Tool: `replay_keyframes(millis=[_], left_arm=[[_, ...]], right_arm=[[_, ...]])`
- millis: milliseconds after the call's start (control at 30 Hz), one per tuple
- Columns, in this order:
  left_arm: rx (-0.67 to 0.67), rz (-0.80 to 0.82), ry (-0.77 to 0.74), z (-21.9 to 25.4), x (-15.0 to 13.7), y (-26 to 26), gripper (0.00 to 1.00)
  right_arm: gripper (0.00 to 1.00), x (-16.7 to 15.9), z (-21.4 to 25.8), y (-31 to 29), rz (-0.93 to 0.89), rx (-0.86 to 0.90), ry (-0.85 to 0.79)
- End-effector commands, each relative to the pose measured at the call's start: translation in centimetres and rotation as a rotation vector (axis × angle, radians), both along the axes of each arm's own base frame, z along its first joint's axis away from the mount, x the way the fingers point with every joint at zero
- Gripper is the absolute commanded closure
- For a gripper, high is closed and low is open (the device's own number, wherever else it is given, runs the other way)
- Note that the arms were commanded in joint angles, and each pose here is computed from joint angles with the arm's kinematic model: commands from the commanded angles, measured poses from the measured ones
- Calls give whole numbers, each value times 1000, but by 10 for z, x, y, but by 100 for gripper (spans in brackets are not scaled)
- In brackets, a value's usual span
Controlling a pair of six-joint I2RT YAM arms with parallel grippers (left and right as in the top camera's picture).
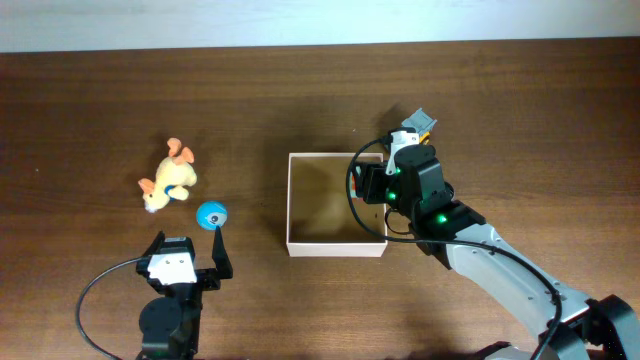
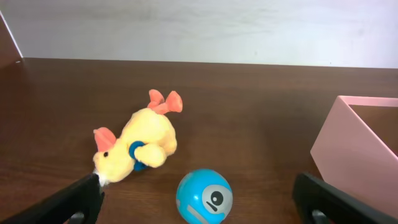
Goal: Pack container
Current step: 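Lift the cube and carry it with the right gripper into the box, then lower the cube into the box corner and open the right gripper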
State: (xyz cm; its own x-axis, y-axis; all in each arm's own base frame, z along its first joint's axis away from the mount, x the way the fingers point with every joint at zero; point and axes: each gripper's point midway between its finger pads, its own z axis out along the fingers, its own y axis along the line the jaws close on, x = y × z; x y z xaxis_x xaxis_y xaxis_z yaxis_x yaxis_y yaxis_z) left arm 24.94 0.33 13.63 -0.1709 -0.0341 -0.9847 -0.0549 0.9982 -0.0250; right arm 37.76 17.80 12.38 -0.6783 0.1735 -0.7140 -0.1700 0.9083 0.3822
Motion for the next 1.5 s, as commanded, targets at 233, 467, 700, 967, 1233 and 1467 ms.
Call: replay_keyframes(millis=[233, 467, 700, 967, 1233, 1467], left_arm=[[18, -6, 0, -1, 0, 0, 1], [18, -6, 0, -1, 0, 0, 1], [18, -6, 0, -1, 0, 0, 1], [17, -6, 0, -1, 0, 0, 1], [18, -6, 0, -1, 0, 0, 1], [18, -6, 0, -1, 0, 0, 1]], right_arm=[[35, -3, 0, 7, 29, 9, 2], [27, -11, 14, 25, 170, 2, 18], [27, -28, 40, 54, 378, -124, -5], [44, -29, 11, 59, 377, -237, 34], [56, -17, -28, 67, 381, -254, 81], [56, -11, -49, 70, 384, -262, 101]])
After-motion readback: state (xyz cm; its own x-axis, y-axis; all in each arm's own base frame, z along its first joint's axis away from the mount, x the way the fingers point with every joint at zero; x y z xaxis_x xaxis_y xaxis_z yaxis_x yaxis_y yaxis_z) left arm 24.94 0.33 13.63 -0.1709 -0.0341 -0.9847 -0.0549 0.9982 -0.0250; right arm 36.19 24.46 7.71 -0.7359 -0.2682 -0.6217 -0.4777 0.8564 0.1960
